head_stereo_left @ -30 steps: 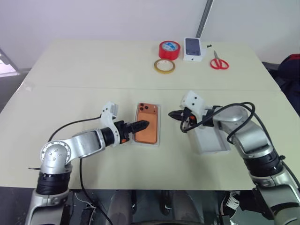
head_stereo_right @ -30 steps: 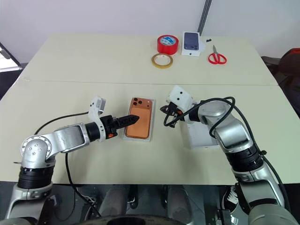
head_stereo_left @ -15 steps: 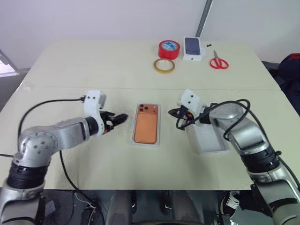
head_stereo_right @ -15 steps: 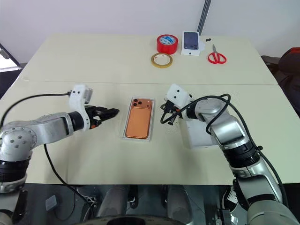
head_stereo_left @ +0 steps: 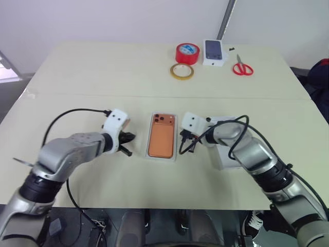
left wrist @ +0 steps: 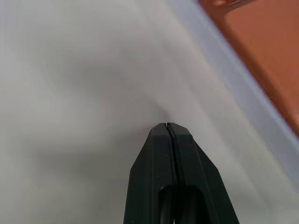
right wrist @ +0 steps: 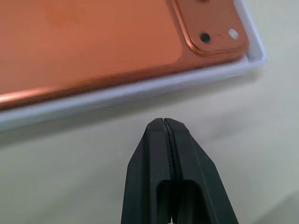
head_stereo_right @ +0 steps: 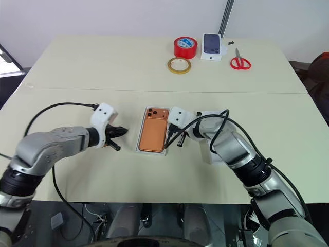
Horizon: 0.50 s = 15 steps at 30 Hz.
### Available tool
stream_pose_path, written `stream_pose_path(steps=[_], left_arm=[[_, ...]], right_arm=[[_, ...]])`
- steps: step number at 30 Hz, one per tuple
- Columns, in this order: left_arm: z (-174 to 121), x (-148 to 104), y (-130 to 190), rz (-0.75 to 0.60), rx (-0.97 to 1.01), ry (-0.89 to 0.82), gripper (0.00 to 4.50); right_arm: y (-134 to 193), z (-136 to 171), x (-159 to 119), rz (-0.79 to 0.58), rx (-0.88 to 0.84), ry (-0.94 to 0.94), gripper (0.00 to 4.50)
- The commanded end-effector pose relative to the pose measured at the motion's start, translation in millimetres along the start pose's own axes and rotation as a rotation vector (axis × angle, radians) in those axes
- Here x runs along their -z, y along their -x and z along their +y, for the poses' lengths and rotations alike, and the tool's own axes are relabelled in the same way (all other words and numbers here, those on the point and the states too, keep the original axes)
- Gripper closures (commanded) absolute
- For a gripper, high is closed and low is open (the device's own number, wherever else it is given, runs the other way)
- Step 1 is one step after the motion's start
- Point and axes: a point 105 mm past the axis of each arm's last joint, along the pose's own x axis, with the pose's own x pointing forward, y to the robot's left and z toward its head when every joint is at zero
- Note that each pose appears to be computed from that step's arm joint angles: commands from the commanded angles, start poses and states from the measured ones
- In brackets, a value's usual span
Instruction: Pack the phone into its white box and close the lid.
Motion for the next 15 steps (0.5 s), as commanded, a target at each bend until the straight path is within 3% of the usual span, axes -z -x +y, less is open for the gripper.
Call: stream_pose_path(steps=[1, 7, 15], left_arm=[[-16, -8, -10, -0.013, 0.070, -0.044, 4.48], [-53, -9, -23, 0.012, 0.210, -0.091, 4.48], [-109, -19, -49, 0.005, 0.404, -0.134, 4.48]], right_arm=[[4, 2, -23, -0.048, 0.008, 0.081, 4.50], [9, 11, -24, -0.045, -0.031, 0.073, 4.50], [43, 12, 6, 0.038, -0.034, 0.023, 4.50]])
